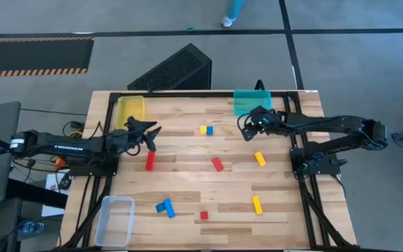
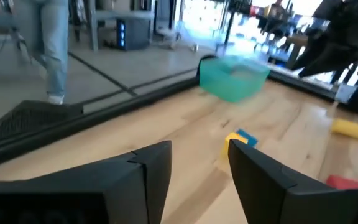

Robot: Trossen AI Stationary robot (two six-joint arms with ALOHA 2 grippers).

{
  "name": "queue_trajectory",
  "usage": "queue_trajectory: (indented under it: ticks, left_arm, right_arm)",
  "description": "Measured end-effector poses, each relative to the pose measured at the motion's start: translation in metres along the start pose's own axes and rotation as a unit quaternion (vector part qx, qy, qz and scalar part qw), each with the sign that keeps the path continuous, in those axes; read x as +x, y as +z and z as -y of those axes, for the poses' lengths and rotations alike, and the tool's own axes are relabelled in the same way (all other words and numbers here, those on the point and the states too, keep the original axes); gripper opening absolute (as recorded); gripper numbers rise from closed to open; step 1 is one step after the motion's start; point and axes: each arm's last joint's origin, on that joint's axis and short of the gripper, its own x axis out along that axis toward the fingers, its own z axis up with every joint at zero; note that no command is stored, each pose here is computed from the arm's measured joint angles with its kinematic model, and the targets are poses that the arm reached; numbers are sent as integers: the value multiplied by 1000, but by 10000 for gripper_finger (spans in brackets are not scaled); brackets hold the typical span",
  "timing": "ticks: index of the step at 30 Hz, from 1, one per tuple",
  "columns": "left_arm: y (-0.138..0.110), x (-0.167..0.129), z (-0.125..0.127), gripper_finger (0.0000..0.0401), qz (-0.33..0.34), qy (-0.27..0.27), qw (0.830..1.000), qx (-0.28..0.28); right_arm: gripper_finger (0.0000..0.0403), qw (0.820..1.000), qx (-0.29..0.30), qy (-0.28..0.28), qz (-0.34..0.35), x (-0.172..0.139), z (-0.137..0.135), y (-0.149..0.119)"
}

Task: Sort & place blocks by color
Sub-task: Put the top left yellow block into the yellow bin

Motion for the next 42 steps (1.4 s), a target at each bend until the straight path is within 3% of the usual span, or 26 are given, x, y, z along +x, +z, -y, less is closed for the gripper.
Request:
queue_trajectory:
  ticks: [4,12,18,22,30,38,42]
  left_arm:
    - [9,21,8,163,-29,17,999,14]
    - [15,92,35,222,-109,-65,989,73]
    - [14,155,54,258,-151,-144,967,145]
    - [6,186,56,263,-196,-151,949,194]
    - [0,211,48,261,-238,-180,925,235]
    - [-5,224,29,261,-256,-157,926,231]
    - [-6,225,28,256,-255,-195,921,220]
  right_arm:
    - [208,999,-31,-28,14,9,-3,-2]
    - [216,997,-28,-42,64,21,-11,-8]
    - [215,991,-47,-79,101,14,-20,-23]
    - [212,991,-32,-71,107,13,-21,-37]
    - [212,992,-26,-58,109,17,-20,-51]
    - [212,990,-28,-41,130,20,-19,-40]
    - [210,991,-26,-32,131,21,-18,-37]
